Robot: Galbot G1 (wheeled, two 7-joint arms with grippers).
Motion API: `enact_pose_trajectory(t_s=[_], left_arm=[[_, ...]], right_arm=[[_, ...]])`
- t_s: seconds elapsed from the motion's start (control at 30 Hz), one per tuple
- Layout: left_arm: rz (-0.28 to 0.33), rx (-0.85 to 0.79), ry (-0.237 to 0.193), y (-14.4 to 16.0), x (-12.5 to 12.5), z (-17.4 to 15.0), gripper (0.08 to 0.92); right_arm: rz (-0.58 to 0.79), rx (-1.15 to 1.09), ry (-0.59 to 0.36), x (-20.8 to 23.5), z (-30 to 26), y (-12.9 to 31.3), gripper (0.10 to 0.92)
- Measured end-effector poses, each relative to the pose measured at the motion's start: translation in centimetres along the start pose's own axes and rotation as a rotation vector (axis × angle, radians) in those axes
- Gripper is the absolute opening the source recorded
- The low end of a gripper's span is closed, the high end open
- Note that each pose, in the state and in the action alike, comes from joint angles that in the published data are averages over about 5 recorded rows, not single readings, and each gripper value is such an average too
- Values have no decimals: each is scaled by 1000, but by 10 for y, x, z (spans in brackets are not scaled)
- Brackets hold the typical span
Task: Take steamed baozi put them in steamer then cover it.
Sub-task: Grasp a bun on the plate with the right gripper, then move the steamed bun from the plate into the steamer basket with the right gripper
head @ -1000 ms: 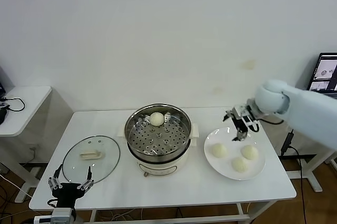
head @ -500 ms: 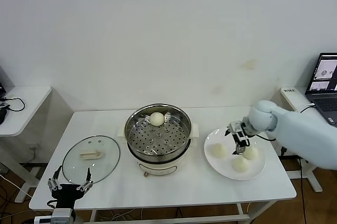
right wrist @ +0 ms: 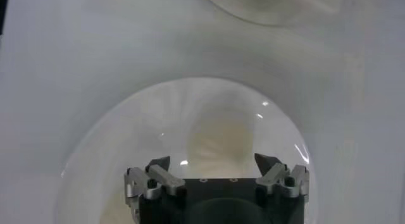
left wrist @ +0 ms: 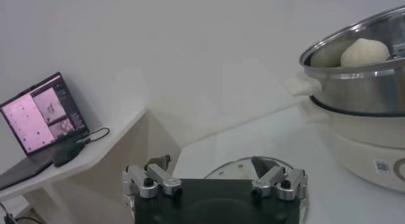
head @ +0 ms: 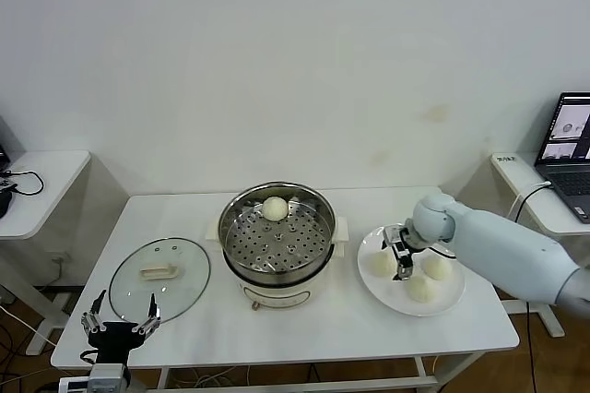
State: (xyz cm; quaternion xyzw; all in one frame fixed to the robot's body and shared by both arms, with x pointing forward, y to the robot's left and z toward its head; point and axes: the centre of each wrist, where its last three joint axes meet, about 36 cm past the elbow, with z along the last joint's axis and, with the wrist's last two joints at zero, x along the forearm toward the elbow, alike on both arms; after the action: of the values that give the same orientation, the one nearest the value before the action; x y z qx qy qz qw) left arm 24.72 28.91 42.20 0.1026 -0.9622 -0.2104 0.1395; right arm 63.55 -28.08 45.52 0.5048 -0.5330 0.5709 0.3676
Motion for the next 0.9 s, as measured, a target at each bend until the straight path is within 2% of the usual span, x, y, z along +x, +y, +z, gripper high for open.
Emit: enact_pose_trajectory(t_s=[0.47, 0.67, 0.9], left_arm=[[0, 5, 0, -1, 0, 0, 823], [-1, 5, -7, -1, 0, -2, 823], [5, 9, -19, -2, -1, -6, 823]], right_arm=[[-21, -30, -3, -13, -4, -10, 610], [-24, -34, -8, 3, -3, -17, 587], [-2, -37, -11, 49, 2, -31, 585]])
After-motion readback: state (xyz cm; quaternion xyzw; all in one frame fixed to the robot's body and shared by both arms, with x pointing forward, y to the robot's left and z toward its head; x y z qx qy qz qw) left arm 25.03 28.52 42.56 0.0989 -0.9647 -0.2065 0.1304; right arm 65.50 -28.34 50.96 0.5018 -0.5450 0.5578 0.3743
